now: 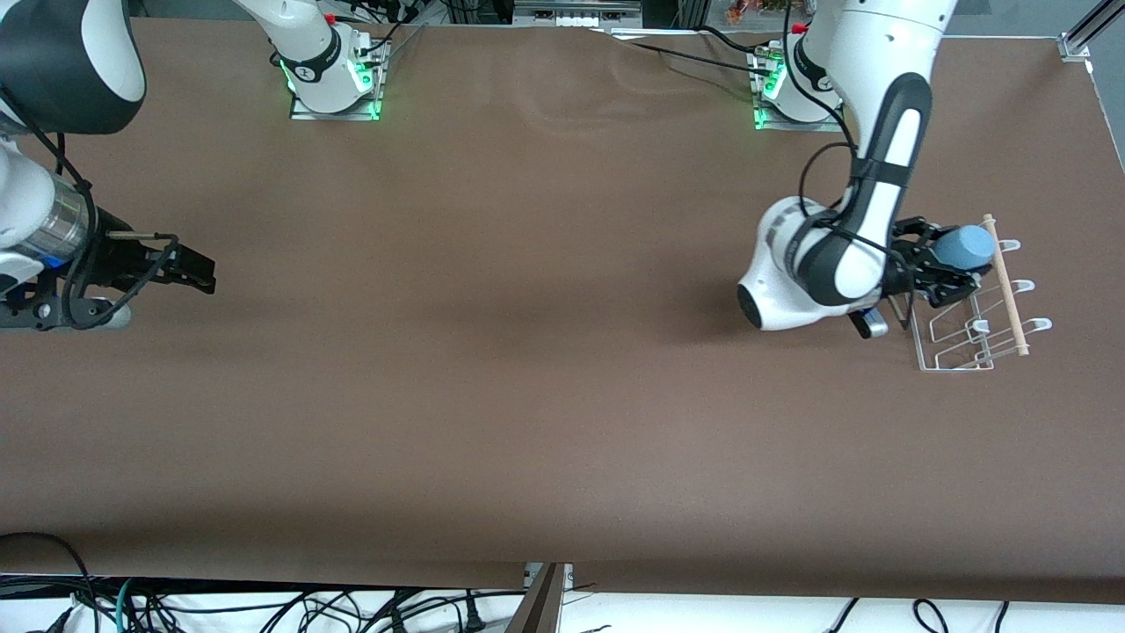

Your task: Transfer cup to left arm and place on rack

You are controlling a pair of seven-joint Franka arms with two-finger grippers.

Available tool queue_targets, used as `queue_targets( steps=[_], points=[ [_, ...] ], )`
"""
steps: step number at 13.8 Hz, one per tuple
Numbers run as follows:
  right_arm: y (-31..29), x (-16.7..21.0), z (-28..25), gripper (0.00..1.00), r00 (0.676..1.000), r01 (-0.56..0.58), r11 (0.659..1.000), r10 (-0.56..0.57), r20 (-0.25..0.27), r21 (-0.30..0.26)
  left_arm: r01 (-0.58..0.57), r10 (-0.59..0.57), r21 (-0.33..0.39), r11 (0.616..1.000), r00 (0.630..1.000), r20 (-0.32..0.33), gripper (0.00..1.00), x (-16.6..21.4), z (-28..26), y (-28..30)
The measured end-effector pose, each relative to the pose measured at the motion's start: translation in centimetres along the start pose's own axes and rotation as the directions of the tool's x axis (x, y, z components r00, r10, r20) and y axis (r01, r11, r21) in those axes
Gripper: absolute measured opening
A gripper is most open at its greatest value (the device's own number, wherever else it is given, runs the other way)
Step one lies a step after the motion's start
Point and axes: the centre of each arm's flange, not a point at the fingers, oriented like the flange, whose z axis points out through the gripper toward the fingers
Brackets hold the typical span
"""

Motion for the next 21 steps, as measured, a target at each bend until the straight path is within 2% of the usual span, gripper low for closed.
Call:
queue_targets(
  steps=[4,8,15,18,21],
  points=[
    [1.4,-2.1,-3.0,1.00,0.999,-0.016,1.000,0.016,-0.040,-0.001,0.002,-0.001,0.040,0.999,1.000,-0.015,0.77,0.7,4.4,0.3],
    [0.8,-2.8,-3.0,1.00,0.999,0.020,1.000,-0.021,-0.032,-0.006,0.013,-0.009,0.091,0.996,0.999,-0.043,0.77,2.5,6.5,1.2],
    [0.8,-2.8,-2.9,1.00,0.999,0.034,0.999,-0.034,-0.029,-0.006,0.051,-0.044,0.114,0.992,0.997,-0.063,0.77,4.2,8.1,2.3],
    [0.8,-2.8,-2.8,1.00,0.999,0.035,0.999,-0.035,-0.030,-0.006,0.064,-0.057,0.117,0.991,0.996,-0.065,1.00,4.6,8.1,2.6],
    [0.8,-2.7,-2.9,1.00,0.999,0.034,0.999,-0.034,-0.033,-0.006,0.069,-0.062,0.117,0.991,0.996,-0.068,1.00,4.5,8.1,2.5]
  ],
)
